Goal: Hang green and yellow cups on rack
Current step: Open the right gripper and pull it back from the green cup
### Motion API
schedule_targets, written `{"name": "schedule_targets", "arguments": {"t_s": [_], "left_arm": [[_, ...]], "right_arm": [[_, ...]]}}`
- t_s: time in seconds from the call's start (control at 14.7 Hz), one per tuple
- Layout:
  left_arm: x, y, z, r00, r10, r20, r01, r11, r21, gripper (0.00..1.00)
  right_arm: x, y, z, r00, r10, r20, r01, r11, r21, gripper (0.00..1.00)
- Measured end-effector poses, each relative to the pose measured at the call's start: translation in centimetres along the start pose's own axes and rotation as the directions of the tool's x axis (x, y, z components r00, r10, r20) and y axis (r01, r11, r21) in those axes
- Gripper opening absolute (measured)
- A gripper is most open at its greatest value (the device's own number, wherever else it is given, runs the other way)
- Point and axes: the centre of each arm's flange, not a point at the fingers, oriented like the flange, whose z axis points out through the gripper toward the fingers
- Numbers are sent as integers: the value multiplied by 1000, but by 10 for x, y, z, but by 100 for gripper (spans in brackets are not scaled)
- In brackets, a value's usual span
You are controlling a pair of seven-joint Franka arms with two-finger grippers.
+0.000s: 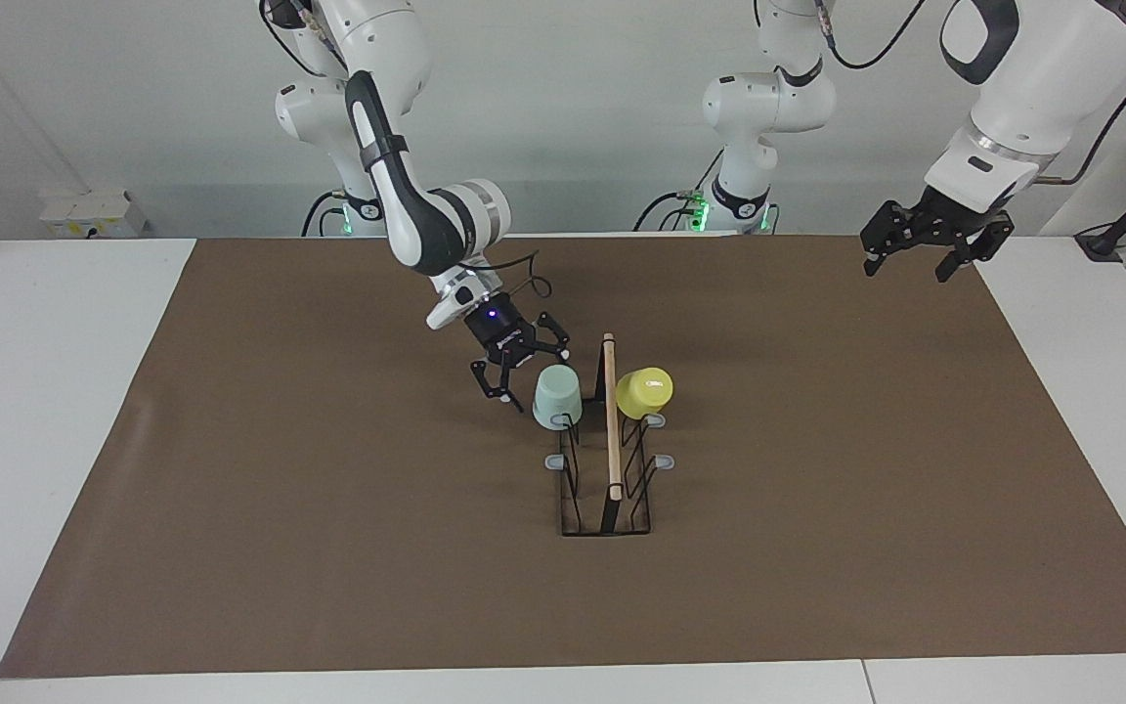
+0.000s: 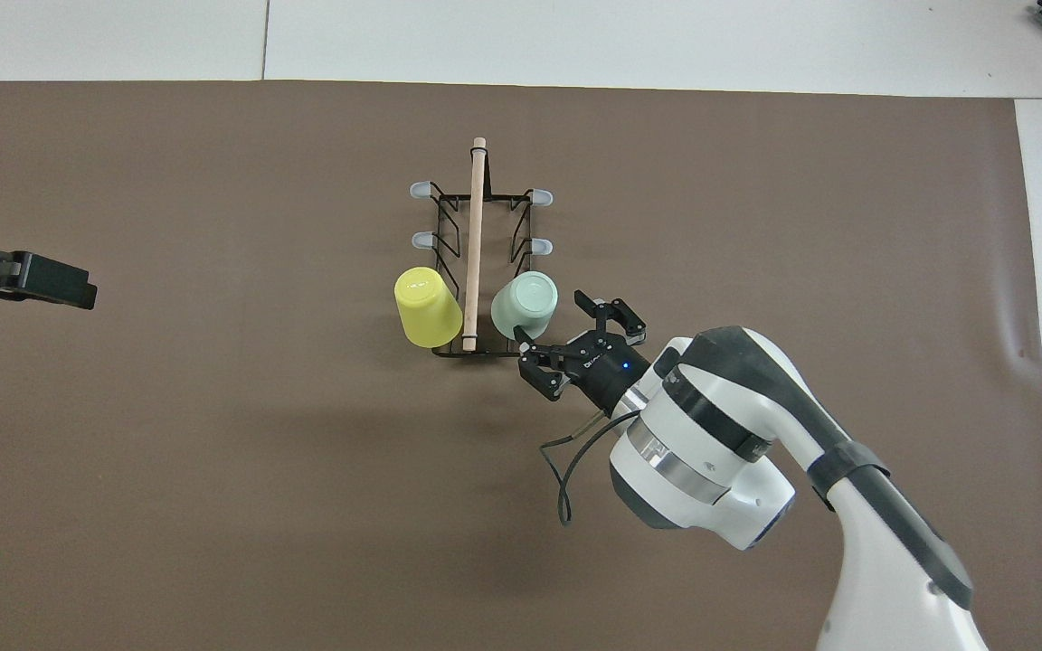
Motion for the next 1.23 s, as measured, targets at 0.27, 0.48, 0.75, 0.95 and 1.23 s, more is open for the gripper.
{"name": "schedule_targets", "arguments": {"t_s": [0.27,0.48,0.75,0.95,1.23], "left_arm": [[0,0,0,1000,0,0,0,1000,0,100],[0,0,0,1000,0,0,0,1000,0,100],[0,0,0,1000,0,0,0,1000,0,100],[0,0,0,1000,0,0,0,1000,0,100],[0,0,0,1000,0,0,0,1000,0,100]], "right_arm": [[7,-25,-16,994,72,83,-68,996,-51,100],[28,-29,-44,989,72,128,-54,989,-141,100],[51,-40,-78,985,60,161,-24,976,-216,100],[60,-27,-86,983,-47,179,89,968,-236,100],[73,11,-92,944,-248,217,300,919,-256,100]]}}
